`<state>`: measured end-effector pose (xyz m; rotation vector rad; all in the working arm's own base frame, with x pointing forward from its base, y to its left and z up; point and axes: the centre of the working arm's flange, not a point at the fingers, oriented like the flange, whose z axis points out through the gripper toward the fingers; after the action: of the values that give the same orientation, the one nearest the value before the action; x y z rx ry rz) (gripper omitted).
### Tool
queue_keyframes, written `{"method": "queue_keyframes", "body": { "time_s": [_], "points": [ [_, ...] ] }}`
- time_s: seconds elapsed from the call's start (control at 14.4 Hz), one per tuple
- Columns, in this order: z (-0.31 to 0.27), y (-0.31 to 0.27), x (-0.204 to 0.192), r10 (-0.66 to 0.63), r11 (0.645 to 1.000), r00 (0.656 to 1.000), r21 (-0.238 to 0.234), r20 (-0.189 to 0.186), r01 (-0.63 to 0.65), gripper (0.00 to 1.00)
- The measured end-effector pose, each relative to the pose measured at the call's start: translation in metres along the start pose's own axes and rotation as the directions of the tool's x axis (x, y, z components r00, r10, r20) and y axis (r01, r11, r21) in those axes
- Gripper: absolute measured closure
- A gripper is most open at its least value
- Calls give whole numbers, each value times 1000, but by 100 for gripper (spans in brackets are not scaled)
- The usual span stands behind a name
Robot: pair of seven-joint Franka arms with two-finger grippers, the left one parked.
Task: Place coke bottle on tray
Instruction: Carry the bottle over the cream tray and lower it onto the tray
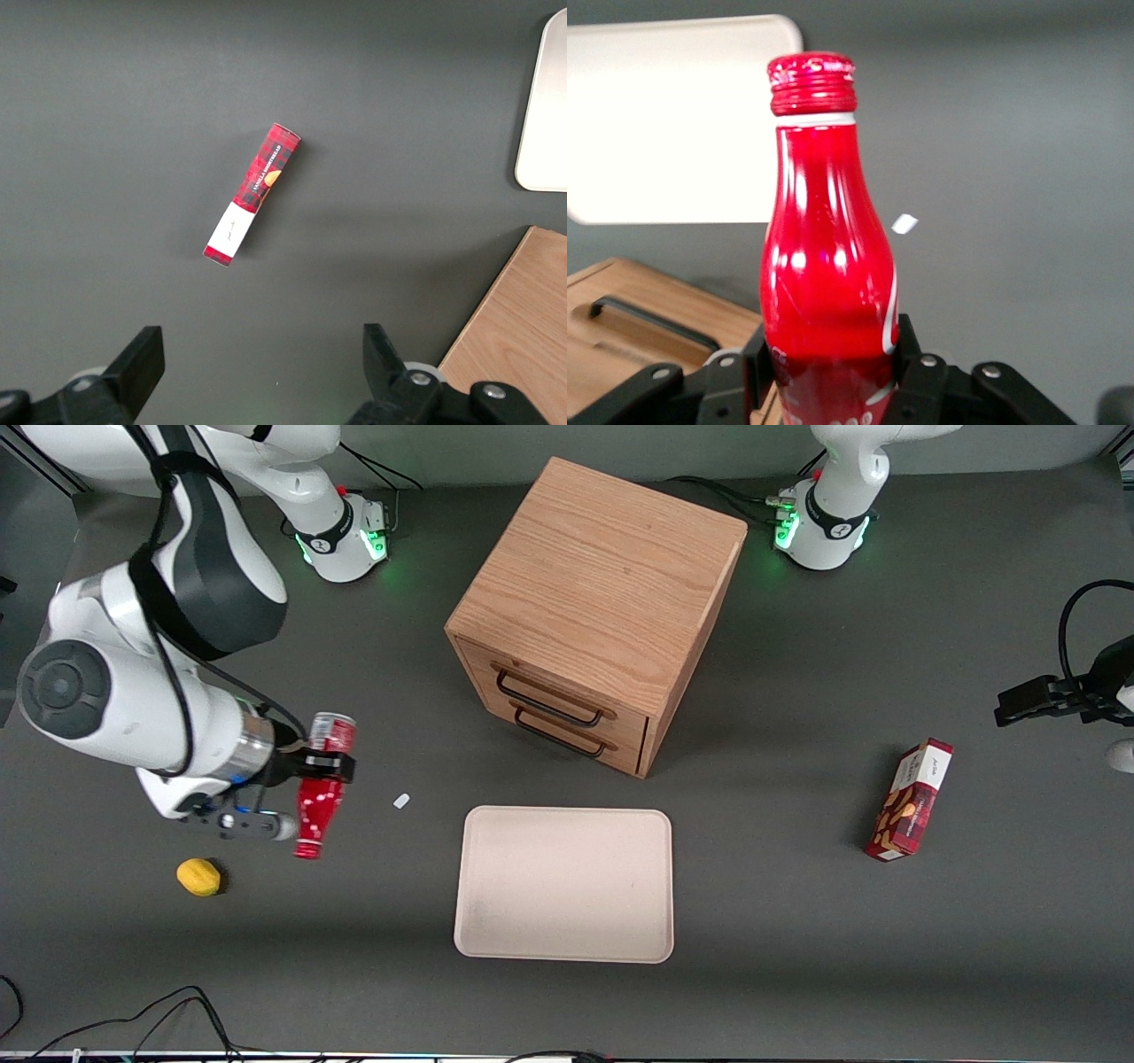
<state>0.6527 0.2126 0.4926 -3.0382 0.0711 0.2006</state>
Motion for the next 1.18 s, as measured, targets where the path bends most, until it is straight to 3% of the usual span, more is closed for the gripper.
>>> {"method": "queue_keyframes", "body": {
  "time_s": [0.35, 0.69, 1.04, 1.18],
  "points": [
    [134, -40, 54, -74, 993, 996, 94, 48, 69, 45],
    [246, -53, 83, -55, 987, 999, 153, -1, 54, 45],
    [290, -60, 90, -48, 983, 998, 175, -46, 55, 45],
    [296, -60, 90, -48, 983, 998, 176, -45, 55, 45]
  ]
}}
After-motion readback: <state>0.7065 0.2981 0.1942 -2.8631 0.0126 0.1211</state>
